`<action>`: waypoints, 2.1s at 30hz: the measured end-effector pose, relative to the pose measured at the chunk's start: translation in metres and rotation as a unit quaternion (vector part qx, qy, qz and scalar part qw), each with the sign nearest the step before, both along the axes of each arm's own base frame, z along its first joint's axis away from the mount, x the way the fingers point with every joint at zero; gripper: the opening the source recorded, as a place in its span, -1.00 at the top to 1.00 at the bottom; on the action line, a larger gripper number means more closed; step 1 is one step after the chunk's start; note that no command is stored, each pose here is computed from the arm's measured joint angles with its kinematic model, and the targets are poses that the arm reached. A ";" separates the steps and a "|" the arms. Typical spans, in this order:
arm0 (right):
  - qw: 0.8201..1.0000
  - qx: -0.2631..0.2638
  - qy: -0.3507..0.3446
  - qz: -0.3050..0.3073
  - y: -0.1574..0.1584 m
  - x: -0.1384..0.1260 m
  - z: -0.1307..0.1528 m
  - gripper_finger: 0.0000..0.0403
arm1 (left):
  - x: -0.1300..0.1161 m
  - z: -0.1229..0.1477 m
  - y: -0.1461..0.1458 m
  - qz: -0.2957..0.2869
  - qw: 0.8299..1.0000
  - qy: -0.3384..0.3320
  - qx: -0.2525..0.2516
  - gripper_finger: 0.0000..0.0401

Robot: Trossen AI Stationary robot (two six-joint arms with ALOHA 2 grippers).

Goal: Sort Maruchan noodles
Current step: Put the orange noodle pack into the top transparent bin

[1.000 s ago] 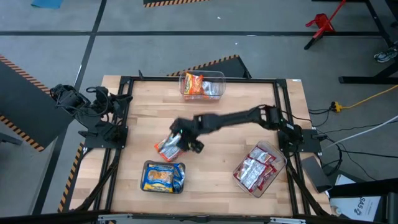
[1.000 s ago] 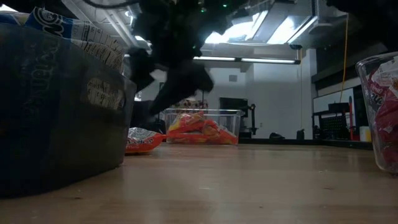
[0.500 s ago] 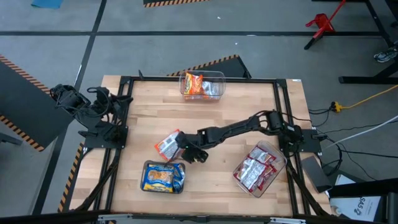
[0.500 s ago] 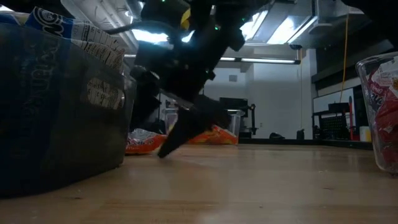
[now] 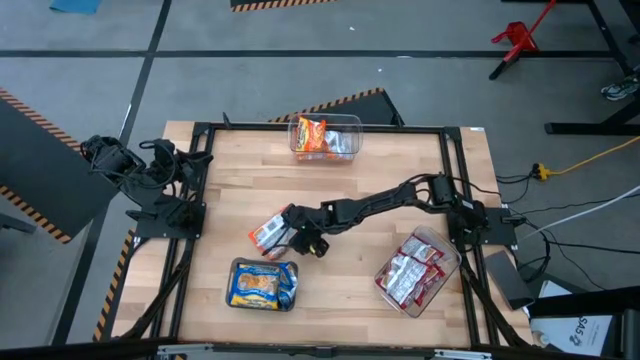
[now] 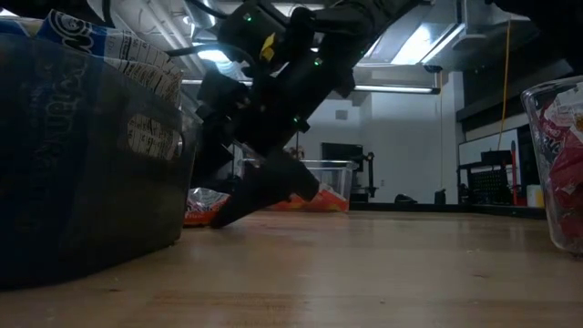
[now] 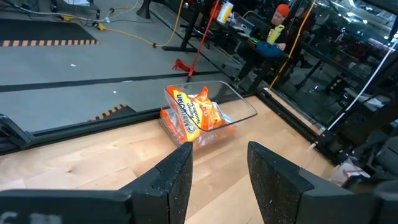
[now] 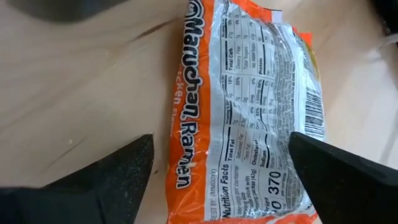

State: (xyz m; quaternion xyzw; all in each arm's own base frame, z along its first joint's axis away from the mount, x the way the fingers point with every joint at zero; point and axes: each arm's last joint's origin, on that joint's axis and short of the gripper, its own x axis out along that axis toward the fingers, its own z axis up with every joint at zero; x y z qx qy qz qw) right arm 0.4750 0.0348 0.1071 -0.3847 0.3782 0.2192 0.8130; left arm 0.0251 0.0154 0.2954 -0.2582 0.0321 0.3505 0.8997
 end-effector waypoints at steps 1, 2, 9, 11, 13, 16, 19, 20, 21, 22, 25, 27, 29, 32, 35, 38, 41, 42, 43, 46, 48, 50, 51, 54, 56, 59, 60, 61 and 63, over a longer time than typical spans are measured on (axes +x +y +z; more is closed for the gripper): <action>1.000 -0.003 0.001 -0.003 0.000 0.000 -0.001 -0.80 | 0.000 0.000 0.000 0.000 1.000 0.000 0.000 0.27; 1.000 -0.007 0.002 -0.007 0.000 0.000 -0.002 -0.76 | 0.000 0.000 0.000 0.000 1.000 0.000 0.000 0.27; 0.999 -0.007 0.006 -0.036 0.000 0.001 -0.009 -0.28 | 0.000 0.000 0.000 0.001 1.000 -0.002 -0.003 0.27; 0.999 -0.007 0.007 -0.052 0.000 0.000 -0.010 -0.10 | 0.000 0.000 0.000 0.001 1.000 -0.002 -0.003 0.27; 0.997 -0.011 0.007 -0.070 0.000 0.000 -0.011 0.10 | 0.000 0.000 0.000 0.001 1.000 -0.003 -0.003 0.27; 0.994 -0.022 0.006 -0.103 0.001 0.000 -0.013 0.41 | 0.000 0.000 0.000 0.001 1.000 -0.003 -0.003 0.27; 0.992 -0.035 0.012 -0.122 0.002 0.000 -0.003 0.75 | 0.000 0.000 0.000 0.001 1.000 -0.003 -0.004 0.27; 0.992 -0.031 0.020 -0.123 0.002 0.000 0.002 0.86 | 0.000 0.000 0.000 0.001 1.000 -0.004 -0.004 0.27; 0.992 -0.023 0.024 -0.120 0.002 0.000 0.008 0.93 | 0.000 0.000 0.000 0.001 1.000 -0.005 -0.005 0.27; 0.992 -0.014 0.036 -0.121 0.002 0.000 0.013 0.95 | 0.000 0.000 0.000 0.001 1.000 -0.005 -0.005 0.27; 0.988 0.028 0.060 -0.139 -0.005 0.003 0.032 0.93 | 0.000 0.000 0.000 0.001 1.000 -0.005 -0.006 0.27; 0.983 0.075 0.070 -0.153 -0.013 0.007 0.049 0.97 | 0.000 0.000 0.000 0.001 1.000 -0.005 -0.006 0.27; 0.974 0.127 0.076 -0.171 -0.024 0.010 0.073 0.98 | 0.000 0.000 0.000 0.003 1.000 -0.010 -0.011 0.27; 0.953 0.216 0.070 -0.199 -0.045 0.015 0.102 0.98 | 0.000 0.000 0.000 0.004 1.000 -0.013 -0.014 0.27; 0.930 0.288 0.059 -0.223 -0.069 0.017 0.126 0.99 | 0.000 0.000 0.000 0.004 1.000 -0.013 -0.015 0.27; 0.902 0.354 0.032 -0.245 -0.098 0.009 0.156 0.99 | 0.000 0.000 0.000 0.004 1.000 -0.013 -0.014 0.27; 0.869 0.419 0.016 -0.264 -0.125 -0.001 0.178 0.99 | 0.000 0.000 0.000 0.003 1.000 -0.011 -0.012 0.27; 0.858 0.435 0.010 -0.273 -0.134 -0.005 0.184 0.99 | 0.000 0.000 0.000 0.002 1.000 -0.009 -0.011 0.27; 0.849 0.446 -0.002 -0.283 -0.141 -0.009 0.191 0.99 | 0.000 0.000 0.000 0.002 1.000 -0.007 -0.009 0.27; 0.826 0.459 -0.049 -0.325 -0.162 -0.025 0.220 1.00 | 0.000 0.000 0.000 0.001 1.000 -0.003 -0.003 0.27; 0.811 0.451 -0.074 -0.365 -0.176 -0.039 0.235 1.00 | 0.000 0.000 0.000 0.000 1.000 -0.003 -0.003 0.27; 0.795 0.444 -0.088 -0.403 -0.190 -0.052 0.244 1.00 | 0.000 0.000 0.000 0.001 1.000 -0.003 -0.003 0.27; 0.784 0.445 -0.091 -0.423 -0.197 -0.059 0.248 1.00 | 0.000 0.000 0.000 0.001 1.000 -0.003 -0.003 0.27; 0.745 0.460 -0.095 -0.474 -0.222 -0.082 0.258 1.00 | 0.000 0.000 0.000 0.000 1.000 -0.003 -0.003 0.27; 0.724 0.458 -0.082 -0.510 -0.234 -0.099 0.260 1.00 | 0.000 0.000 0.000 0.000 1.000 -0.003 -0.003 0.27; 0.706 0.444 -0.051 -0.549 -0.251 -0.118 0.255 1.00 | 0.000 0.000 0.000 0.001 1.000 -0.003 -0.003 0.27; 0.704 0.439 -0.041 -0.556 -0.254 -0.122 0.252 1.00 | 0.000 0.000 0.000 0.000 1.000 -0.002 -0.003 0.27; 0.703 0.436 -0.036 -0.560 -0.258 -0.124 0.249 1.00 | 0.000 0.000 0.000 0.001 1.000 -0.002 -0.002 0.27; 0.703 0.444 -0.028 -0.554 -0.262 -0.125 0.238 1.00 | 0.000 0.000 0.000 0.000 1.000 -0.001 -0.002 0.27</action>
